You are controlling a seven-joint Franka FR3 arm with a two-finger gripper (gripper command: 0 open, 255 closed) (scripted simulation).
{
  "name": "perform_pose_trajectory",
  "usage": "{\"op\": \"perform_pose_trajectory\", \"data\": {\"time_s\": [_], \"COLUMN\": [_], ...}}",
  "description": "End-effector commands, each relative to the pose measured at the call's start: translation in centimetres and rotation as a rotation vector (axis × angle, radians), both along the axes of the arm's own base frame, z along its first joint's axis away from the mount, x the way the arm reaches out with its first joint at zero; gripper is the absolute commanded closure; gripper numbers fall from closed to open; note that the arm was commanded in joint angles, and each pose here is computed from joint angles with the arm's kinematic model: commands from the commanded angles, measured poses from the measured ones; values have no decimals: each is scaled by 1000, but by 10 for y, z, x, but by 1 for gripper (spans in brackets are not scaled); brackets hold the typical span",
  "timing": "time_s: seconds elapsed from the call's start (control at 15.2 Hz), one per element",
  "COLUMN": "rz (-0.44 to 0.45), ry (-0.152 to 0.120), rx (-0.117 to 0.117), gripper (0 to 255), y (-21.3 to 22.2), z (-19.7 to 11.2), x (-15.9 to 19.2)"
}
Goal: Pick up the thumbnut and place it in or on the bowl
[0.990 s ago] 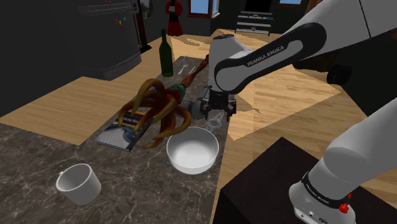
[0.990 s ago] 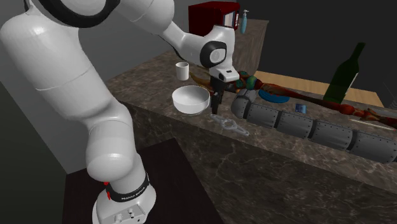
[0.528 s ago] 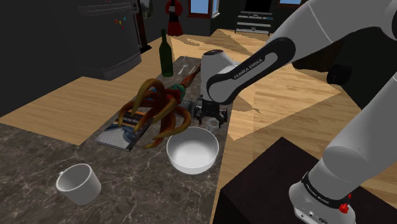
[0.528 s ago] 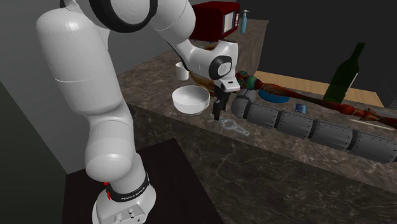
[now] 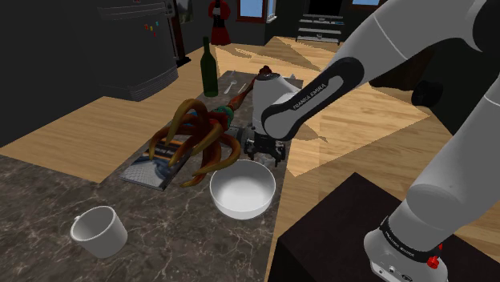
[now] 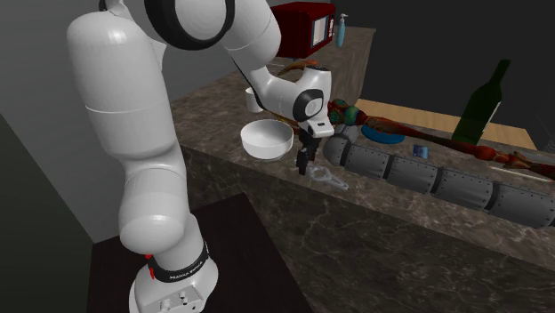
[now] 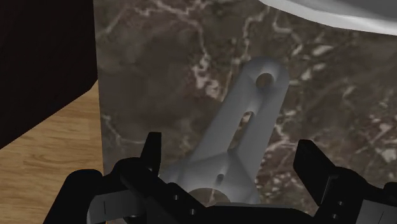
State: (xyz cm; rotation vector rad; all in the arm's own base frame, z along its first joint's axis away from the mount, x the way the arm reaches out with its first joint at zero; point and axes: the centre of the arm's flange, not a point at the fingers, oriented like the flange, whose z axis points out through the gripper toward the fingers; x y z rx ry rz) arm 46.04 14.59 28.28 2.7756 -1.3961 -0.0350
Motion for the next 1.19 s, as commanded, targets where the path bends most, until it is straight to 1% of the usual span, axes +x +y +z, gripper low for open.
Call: {"op": "perform_pose_trajectory", "data": {"time_s": [0.0, 0.2, 0.26, 0.79, 1.12], "rz": [0, 0, 0, 0, 0], "ry": [0, 0, 0, 0, 0], "rx": [0, 0, 0, 0, 0], "gripper": [0, 0, 255, 255, 255], "y": [0, 0, 0, -1, 0], "z": [0, 0, 0, -2, 21], "x": [0, 0, 0, 2, 0]}}
